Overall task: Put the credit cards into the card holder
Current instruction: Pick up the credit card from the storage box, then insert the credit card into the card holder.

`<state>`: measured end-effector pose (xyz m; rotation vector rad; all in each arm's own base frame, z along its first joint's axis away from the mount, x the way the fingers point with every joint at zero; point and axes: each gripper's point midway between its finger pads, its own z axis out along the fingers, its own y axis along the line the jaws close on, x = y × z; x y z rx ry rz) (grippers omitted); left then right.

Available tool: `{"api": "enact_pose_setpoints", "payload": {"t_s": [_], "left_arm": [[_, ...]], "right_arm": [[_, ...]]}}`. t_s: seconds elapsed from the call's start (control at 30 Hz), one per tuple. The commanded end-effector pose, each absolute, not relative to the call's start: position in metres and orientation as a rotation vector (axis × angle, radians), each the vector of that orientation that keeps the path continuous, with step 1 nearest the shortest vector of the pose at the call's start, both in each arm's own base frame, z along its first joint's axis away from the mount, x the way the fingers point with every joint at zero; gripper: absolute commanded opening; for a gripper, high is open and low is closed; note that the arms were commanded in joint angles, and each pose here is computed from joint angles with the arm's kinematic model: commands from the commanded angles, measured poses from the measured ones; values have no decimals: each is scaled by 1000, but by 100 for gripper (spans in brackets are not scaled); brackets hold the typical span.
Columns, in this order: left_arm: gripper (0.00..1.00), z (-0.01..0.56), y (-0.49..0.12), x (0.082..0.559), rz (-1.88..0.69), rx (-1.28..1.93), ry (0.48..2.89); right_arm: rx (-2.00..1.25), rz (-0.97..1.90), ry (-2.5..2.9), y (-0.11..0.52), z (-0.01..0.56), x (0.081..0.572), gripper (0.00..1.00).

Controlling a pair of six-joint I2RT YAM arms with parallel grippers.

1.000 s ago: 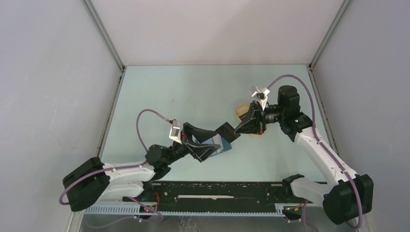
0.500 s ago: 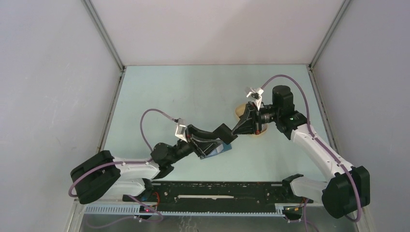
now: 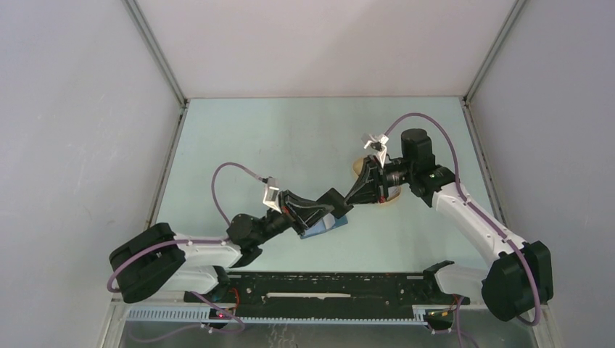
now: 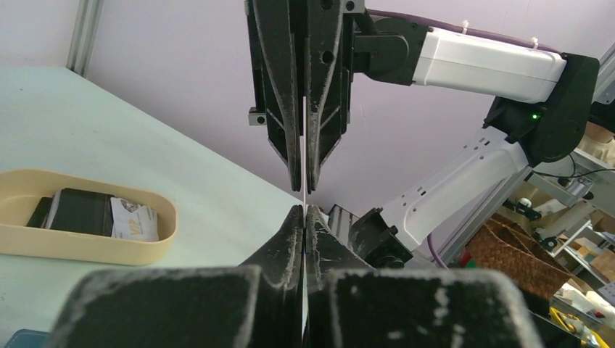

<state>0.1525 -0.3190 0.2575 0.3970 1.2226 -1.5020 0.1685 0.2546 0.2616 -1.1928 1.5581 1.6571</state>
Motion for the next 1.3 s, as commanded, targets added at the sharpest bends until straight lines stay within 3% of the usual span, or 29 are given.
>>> {"api": "enact_pose_setpoints", "payload": {"t_s": [0.0, 0.1, 0.2, 0.3, 0.47, 0.83, 1.27], "left_arm": [[0, 278, -308, 154, -1527, 396, 1139], [0, 267, -309, 151, -1581, 455, 1206], [0, 244, -316, 151, -1571, 541, 1359], [0, 219, -320, 148, -1493, 665, 1530], [0, 206, -309, 141, -1359, 813, 1644], [0, 211, -308, 134, -1348, 893, 1669], [0, 213, -309, 133, -1368, 886, 1655]], "right_arm": [[-1278, 1571, 1512, 259, 264, 167, 30], [-1310, 1512, 1517, 257, 265, 168, 58], [-1331, 1444, 1523, 254, 265, 170, 70], [-1332, 1405, 1539, 253, 264, 173, 75], [-1316, 1385, 1604, 253, 257, 182, 76], [-1405, 1461, 1603, 267, 247, 163, 72], [-1507, 1483, 1656, 285, 225, 151, 57]]}}
